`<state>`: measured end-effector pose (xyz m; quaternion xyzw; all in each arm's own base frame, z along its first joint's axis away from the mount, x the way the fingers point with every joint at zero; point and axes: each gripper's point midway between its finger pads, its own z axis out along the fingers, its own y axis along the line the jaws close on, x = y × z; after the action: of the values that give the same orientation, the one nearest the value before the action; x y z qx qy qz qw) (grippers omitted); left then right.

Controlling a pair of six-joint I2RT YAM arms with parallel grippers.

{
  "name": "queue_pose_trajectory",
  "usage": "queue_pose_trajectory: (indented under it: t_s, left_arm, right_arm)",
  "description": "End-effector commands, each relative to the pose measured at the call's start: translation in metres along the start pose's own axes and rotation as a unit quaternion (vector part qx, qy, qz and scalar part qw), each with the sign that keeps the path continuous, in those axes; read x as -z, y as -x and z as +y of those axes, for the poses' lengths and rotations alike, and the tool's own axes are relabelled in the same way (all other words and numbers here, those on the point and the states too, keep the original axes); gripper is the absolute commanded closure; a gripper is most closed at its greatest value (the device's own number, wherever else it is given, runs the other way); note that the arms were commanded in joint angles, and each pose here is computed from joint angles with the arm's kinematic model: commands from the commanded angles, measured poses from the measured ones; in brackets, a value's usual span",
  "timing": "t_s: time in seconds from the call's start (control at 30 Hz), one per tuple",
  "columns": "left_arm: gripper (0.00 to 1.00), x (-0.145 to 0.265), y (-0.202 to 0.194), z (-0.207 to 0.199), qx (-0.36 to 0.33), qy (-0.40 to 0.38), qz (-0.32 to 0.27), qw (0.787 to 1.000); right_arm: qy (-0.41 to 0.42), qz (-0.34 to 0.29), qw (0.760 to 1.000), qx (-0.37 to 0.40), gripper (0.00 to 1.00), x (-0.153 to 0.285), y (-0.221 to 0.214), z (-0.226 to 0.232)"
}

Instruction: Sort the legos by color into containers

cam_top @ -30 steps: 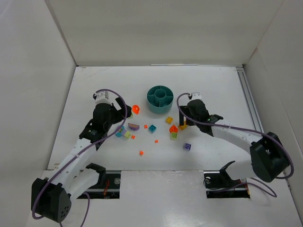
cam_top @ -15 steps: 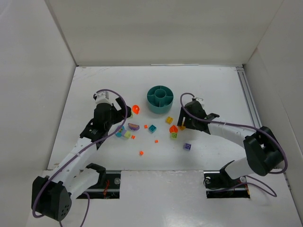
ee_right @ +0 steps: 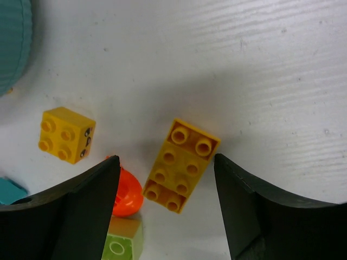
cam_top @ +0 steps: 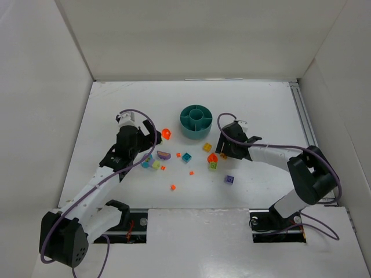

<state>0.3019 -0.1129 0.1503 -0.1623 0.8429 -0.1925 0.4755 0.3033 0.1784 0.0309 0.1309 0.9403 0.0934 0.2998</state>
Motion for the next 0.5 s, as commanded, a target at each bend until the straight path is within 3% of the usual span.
queue_pose_trajectory:
  t_s: [0.0,0.37,0.43,0.47]
  left_arm:
    - [0.00,0.001,0.009,-0.008,0.001,-0.015,-0.017,1.000]
    - [0.00,0.001,0.009,-0.008,0.001,-0.015,-0.017,1.000]
    - [0.00,0.001,0.009,-0.008,0.001,-0.015,-0.017,1.000]
    - [0.00,0.001,0.007,-0.007,0.001,-0.013,-0.014,1.000]
  right_arm:
    - [-0.007,0.004,1.000,-0.012,0.25,-0.011,0.001,0.005]
    - [-0.040,-0.011,0.999,0.013,0.45,-0.012,0.009,-0.006]
    - [-0.053,-0.017,0.998,0.038,0.60,-0.012,0.011,-0.013]
    - [-0.059,-0.017,0.997,0.043,0.86,-0.011,0.012,-0.015]
